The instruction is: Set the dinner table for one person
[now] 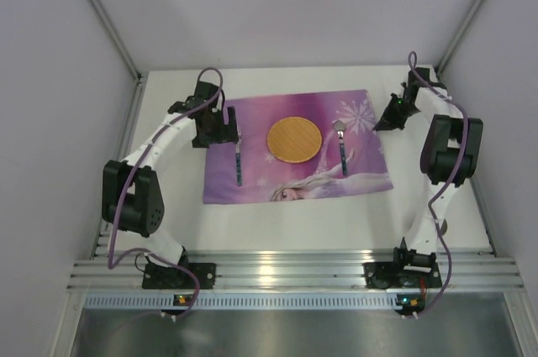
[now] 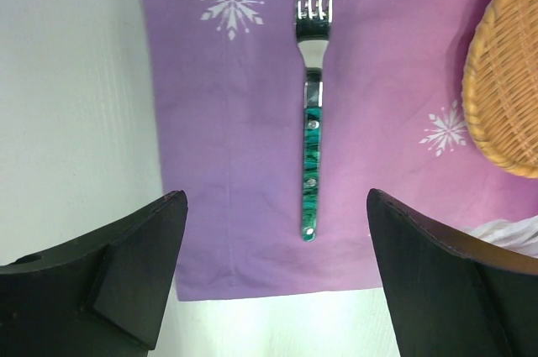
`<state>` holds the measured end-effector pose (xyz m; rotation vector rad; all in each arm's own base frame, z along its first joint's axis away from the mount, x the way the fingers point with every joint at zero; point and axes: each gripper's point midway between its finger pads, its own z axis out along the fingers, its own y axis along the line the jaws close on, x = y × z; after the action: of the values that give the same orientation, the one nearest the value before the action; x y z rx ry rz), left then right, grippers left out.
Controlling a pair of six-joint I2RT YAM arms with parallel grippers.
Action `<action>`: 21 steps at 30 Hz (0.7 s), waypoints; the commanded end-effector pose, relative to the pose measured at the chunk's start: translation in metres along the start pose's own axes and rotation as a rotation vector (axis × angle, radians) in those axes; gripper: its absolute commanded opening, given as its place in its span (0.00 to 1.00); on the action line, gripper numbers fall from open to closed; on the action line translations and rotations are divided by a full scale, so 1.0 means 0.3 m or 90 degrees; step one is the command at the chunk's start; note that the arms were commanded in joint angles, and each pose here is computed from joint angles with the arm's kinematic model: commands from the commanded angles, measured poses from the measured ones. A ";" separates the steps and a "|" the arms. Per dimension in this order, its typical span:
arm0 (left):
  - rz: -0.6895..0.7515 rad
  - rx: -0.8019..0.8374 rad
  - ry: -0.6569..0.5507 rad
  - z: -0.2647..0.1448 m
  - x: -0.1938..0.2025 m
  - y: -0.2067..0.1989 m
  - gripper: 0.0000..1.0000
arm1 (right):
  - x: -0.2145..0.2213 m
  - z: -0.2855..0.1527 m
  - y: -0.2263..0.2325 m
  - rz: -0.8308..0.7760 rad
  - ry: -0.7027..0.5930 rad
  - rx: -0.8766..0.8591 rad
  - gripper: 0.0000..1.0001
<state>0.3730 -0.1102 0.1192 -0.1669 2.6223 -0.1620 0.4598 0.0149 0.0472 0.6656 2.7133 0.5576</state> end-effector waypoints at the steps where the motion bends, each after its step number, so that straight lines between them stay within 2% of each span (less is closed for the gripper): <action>1: 0.000 -0.004 -0.017 -0.040 0.001 0.011 0.93 | -0.046 -0.048 -0.041 -0.001 -0.023 0.034 0.00; 9: -0.008 0.003 -0.029 -0.052 0.017 0.015 0.92 | 0.111 -0.041 -0.147 0.018 0.025 0.094 0.00; 18: -0.003 0.011 -0.035 -0.065 0.024 0.013 0.92 | 0.117 -0.082 -0.161 0.010 0.008 0.117 0.00; 19: -0.002 0.013 -0.036 -0.068 0.022 0.012 0.92 | 0.110 -0.086 -0.155 0.006 0.006 0.111 0.05; 20: -0.001 0.015 -0.038 -0.072 0.022 0.012 0.92 | 0.104 -0.092 -0.142 0.003 0.005 0.102 0.15; 21: -0.001 0.015 -0.038 -0.073 0.023 0.012 0.92 | 0.095 -0.103 -0.134 0.001 0.002 0.100 0.32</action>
<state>0.3523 -0.1049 0.1174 -0.1763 2.6251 -0.1642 0.4031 -0.0031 0.0230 0.7508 2.8300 0.3870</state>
